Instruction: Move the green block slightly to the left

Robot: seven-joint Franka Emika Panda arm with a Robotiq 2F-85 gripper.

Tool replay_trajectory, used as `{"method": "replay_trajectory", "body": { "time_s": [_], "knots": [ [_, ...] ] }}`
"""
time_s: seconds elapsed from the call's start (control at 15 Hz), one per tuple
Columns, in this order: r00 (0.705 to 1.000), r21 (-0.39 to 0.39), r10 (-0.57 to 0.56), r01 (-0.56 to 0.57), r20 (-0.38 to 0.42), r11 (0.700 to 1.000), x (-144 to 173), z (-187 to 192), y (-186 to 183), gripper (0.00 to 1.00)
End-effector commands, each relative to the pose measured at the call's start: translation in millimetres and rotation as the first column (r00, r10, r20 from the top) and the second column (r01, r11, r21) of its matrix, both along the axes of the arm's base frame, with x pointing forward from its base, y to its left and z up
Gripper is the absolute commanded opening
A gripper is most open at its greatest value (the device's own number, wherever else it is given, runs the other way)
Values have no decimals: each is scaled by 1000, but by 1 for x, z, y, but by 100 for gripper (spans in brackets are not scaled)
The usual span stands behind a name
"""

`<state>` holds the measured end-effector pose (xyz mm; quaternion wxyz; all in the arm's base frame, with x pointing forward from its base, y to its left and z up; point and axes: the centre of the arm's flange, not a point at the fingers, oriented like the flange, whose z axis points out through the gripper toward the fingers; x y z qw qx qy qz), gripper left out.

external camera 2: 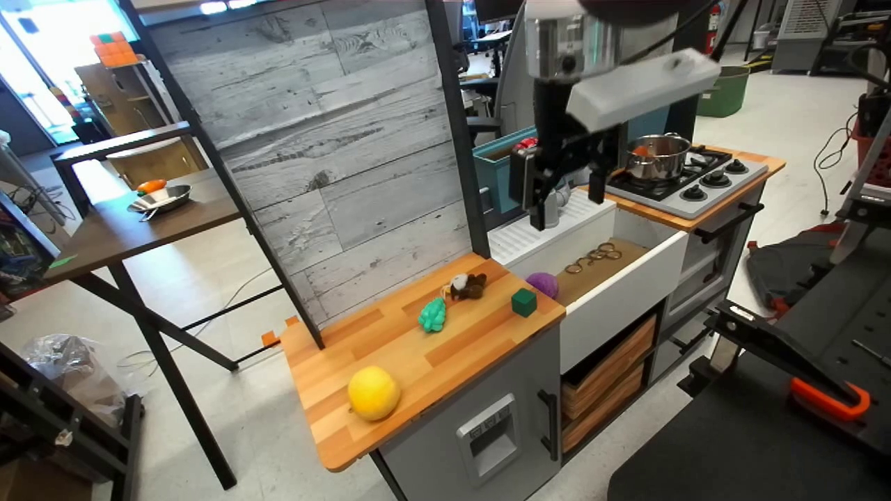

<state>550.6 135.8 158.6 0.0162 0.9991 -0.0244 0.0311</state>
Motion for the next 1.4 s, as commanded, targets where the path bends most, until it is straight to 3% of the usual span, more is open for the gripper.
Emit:
{"method": "replay_trajectory", "body": {
  "time_s": [0.0, 0.33, 1.07, 1.2, 1.33],
  "knots": [
    [998, -25, -24, 26, 65, 999, 34, -53, 24, 100],
    [999, -30, -13, 14, 31, 999, 49, -97, 44, 100],
    [999, -34, -12, 11, -53, 999, 70, -159, 49, 100],
    [998, -40, -3, 1, -57, 999, 72, -164, 51, 72],
    [998, -45, -3, 1, -60, 999, 74, -165, 52, 56]
  ]
}}
